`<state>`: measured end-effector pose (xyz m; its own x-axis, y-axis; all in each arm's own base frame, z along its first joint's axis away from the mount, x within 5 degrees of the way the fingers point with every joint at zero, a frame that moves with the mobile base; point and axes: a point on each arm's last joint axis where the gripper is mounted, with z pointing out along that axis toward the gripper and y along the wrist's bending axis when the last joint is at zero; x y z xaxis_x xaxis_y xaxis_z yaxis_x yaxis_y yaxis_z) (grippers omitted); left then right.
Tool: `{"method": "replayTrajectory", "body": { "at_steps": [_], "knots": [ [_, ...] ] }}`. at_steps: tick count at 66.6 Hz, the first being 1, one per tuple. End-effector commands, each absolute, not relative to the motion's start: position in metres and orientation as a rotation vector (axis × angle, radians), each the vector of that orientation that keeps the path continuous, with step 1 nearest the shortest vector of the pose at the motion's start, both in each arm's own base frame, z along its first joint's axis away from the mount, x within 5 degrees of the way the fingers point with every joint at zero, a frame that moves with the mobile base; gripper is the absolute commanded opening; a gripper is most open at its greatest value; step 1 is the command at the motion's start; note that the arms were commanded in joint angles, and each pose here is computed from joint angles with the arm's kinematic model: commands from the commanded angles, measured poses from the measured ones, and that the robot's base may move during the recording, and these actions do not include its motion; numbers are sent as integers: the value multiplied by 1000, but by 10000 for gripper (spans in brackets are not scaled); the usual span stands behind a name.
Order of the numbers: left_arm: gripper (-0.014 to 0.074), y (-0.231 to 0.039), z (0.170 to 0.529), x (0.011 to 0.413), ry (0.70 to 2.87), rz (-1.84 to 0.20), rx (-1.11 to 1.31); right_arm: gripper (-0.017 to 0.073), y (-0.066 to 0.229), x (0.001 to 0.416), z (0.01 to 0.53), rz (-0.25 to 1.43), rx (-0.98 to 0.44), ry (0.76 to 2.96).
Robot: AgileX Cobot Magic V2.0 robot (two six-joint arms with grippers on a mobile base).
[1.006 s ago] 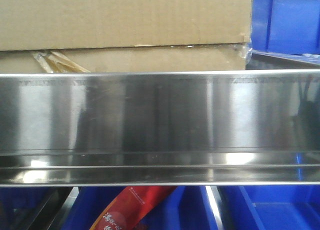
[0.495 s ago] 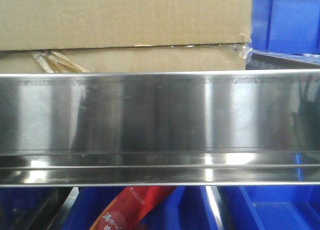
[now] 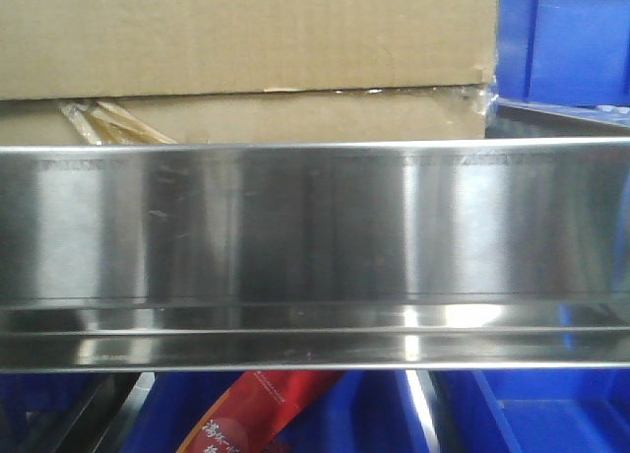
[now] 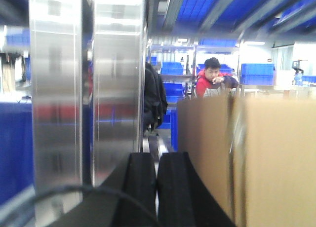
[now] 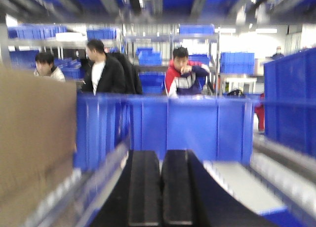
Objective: Grab carton from right shelf to conveyor
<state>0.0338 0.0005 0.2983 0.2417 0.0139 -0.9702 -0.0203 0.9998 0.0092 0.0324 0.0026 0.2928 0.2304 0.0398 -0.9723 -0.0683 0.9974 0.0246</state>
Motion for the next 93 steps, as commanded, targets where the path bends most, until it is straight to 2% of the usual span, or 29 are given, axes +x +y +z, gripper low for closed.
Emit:
{"method": "replayTrajectory", "body": {
  "at_steps": [1, 5, 12, 20, 31, 42, 49, 60, 76, 93],
  "knots": [
    [96, 1, 328, 26, 1375, 56, 20, -13, 2, 22, 318, 70, -36, 1308],
    [197, 1, 349, 23, 1393, 81, 37, 67, 2, 18, 332, 71, -37, 1293],
    [365, 1, 379, 23, 1417, 99, 51, 329, 2, 15, 356, 72, -37, 1268],
    [468, 2, 401, 29, 1460, 105, 56, 580, 3, 22, 372, 72, -38, 1282],
    [490, -3, 419, 44, 1529, 60, 122, 568, 4, 37, 381, 85, -36, 1343],
    [488, -22, 431, 59, 1589, -96, 380, 568, 12, 55, 397, 277, 5, 1459],
    [487, -36, 441, 77, 1638, -219, 474, 568, 20, 69, 408, 341, -52, 1541],
    [487, -58, 458, 114, 1685, -283, 561, 568, 38, 97, 430, 416, -192, 1585],
    [486, -77, 500, 173, 1769, -363, 399, 568, 79, 150, 465, 485, -385, 1777],
    [486, -67, 517, 226, 2126, -76, 156, 568, 104, 205, 512, 411, -493, 1958]
  ]
}}
